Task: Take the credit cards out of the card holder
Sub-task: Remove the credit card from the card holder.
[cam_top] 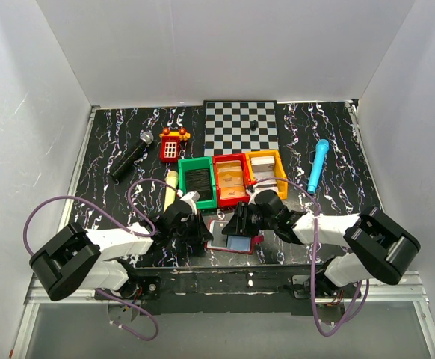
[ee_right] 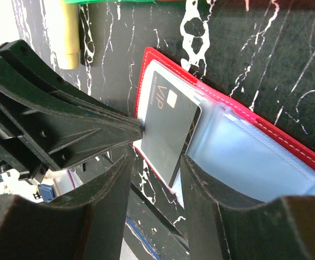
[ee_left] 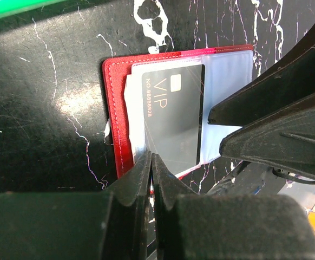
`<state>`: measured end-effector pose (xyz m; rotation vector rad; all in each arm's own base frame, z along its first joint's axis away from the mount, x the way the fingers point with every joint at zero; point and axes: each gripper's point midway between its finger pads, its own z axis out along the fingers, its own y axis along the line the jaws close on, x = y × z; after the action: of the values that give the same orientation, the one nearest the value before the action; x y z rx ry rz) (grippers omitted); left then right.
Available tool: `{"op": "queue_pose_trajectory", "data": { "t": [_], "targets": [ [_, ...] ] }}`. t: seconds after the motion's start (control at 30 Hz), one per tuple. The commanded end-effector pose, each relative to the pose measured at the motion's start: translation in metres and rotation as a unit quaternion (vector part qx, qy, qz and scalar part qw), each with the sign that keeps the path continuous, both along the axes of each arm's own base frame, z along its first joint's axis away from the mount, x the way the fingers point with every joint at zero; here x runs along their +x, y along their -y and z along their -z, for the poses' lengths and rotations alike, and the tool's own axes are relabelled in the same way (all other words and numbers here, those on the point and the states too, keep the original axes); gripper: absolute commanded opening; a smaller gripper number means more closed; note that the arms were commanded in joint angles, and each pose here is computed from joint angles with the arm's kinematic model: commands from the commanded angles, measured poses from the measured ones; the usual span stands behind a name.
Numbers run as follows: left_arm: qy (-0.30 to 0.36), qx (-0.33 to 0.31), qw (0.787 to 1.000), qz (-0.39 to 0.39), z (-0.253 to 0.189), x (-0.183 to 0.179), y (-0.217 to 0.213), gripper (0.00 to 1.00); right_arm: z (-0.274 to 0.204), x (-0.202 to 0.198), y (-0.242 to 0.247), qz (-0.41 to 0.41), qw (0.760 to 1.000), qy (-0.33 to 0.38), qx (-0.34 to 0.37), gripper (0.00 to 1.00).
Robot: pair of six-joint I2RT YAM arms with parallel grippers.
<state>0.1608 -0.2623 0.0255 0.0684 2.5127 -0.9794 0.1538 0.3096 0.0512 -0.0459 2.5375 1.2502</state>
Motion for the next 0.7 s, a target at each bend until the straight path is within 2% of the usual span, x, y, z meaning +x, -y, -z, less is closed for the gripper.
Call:
{"op": "queue_pose_trajectory", "data": {
  "t": [0.0, 0.37, 0.67],
  "targets": [
    [0.004, 0.000, 1.000, -0.001, 0.000, 0.000, -0.003, 0.02, 0.004, 0.002, 0.000, 0.003, 1.000, -0.001, -0.009, 0.49],
    [0.002, -0.004, 1.000, 0.002, 0.001, -0.001, -0.002, 0.02, 0.007, 0.002, -0.001, -0.004, 1.000, -0.003, -0.015, 0.49],
    [0.003, -0.006, 1.000, 0.000, 0.000, -0.001, -0.002, 0.01, -0.012, 0.007, 0.002, 0.005, 0.999, 0.032, -0.005, 0.49]
  ]
}}
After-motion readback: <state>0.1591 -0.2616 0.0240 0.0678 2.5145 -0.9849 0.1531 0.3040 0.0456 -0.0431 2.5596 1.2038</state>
